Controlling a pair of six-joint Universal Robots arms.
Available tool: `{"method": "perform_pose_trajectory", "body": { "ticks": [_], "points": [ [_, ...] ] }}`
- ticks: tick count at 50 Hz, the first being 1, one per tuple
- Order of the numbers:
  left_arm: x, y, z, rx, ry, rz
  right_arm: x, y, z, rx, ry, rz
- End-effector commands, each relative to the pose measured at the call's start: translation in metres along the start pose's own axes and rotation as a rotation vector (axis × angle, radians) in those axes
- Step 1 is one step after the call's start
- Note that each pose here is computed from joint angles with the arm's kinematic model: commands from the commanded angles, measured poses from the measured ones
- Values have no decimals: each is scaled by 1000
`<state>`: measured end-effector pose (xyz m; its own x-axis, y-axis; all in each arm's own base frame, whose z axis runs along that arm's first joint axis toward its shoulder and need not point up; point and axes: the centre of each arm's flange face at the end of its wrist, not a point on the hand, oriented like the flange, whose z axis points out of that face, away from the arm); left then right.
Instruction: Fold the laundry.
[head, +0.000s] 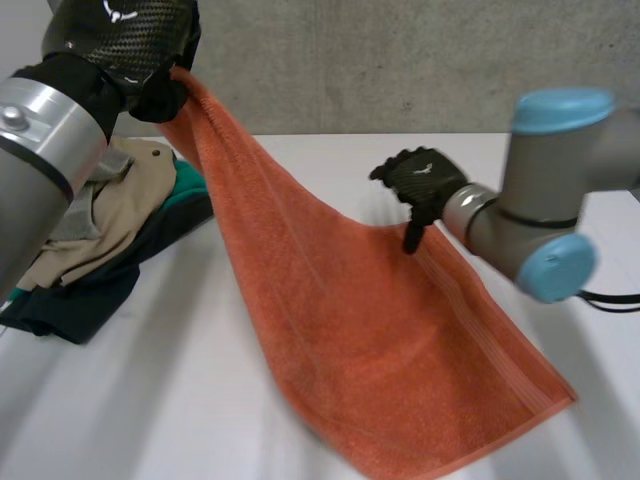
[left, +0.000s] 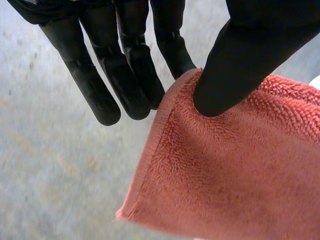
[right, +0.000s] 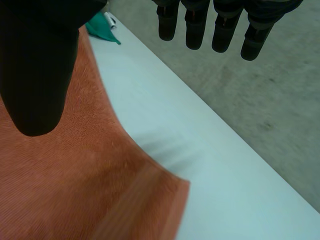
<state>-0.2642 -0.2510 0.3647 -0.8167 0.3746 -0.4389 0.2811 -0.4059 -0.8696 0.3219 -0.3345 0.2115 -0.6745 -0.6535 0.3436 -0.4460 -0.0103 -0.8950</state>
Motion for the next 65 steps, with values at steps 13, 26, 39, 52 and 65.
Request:
{"method": "perform_pose_trajectory", "body": {
  "ticks": [13, 26, 39, 52, 65],
  "points": [
    [-21, -15, 0, 81, -37, 159, 60, -12, 73, 247, 489, -51],
    [-62, -1, 69, 143, -294, 253, 139, -128, -20, 780, 726, -159],
    [14, 101, 15, -173, -33, 190, 93, -7, -17, 273, 446, -49],
    [66, 195, -31, -350, 101, 186, 41, 100, -18, -87, 202, -21],
    [61, 208, -28, -399, 93, 148, 86, 127, -21, -196, 273, 299]
  ]
}}
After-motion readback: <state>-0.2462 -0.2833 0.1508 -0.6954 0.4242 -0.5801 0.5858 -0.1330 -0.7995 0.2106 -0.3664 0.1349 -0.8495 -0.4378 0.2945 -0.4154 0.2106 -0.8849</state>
